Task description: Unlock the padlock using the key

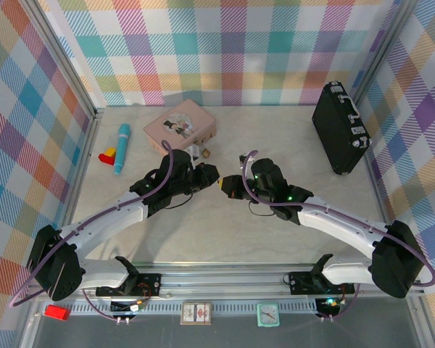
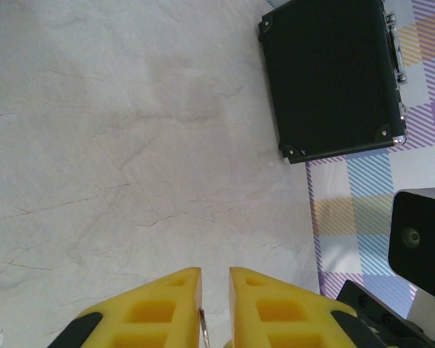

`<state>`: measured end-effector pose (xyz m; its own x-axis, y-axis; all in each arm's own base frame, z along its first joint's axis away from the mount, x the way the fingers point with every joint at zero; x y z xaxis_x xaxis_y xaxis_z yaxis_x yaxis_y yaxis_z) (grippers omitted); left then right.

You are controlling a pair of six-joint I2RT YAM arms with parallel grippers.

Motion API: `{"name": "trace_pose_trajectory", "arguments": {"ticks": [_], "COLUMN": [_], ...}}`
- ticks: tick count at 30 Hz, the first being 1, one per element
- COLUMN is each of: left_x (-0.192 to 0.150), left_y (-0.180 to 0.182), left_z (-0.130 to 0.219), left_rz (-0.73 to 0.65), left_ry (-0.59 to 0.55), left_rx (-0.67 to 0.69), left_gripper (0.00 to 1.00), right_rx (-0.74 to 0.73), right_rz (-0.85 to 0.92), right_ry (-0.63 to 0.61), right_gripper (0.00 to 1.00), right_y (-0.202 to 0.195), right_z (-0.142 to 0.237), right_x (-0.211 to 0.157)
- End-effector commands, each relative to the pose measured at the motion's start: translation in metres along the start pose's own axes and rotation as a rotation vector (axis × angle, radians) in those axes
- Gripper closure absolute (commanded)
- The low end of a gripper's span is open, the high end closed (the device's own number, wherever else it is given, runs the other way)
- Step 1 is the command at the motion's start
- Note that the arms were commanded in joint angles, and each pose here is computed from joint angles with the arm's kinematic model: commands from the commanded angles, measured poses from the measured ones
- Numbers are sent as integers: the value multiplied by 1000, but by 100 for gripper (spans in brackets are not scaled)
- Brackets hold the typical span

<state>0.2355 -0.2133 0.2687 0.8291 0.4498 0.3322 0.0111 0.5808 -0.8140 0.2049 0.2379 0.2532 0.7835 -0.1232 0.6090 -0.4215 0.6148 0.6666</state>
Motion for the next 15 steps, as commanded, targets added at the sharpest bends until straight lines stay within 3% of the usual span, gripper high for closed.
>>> {"name": "trace_pose_trajectory", "arguments": {"ticks": [1, 15], "left_x": [1, 1], "left_y": [-7, -6], "left_z": [1, 1], "left_rz": [4, 19], "left_ry": [-4, -3], "left_rx": [-29, -11], "left_gripper": [84, 91], "right_rx": [4, 2], "right_rz": [30, 36], "right_ry": [-18, -25], "right_gripper": [100, 100], "right_y": [6, 9], "right_z": [0, 1], "right_x": [5, 7]}}
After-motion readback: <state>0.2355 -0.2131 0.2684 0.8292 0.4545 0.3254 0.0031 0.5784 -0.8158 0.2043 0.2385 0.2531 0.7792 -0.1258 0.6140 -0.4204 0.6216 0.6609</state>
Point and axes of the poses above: each hand's point on the last joint's axis, 136 mm out from that joint toward the fingers, its own z axis back along the fingers, its own y axis along the line the jaws close on, x = y × z, the point moved 10 cm from there along z, back along the fingers, and after that the axes turned 7 degrees about z, right-handed, at the moved point
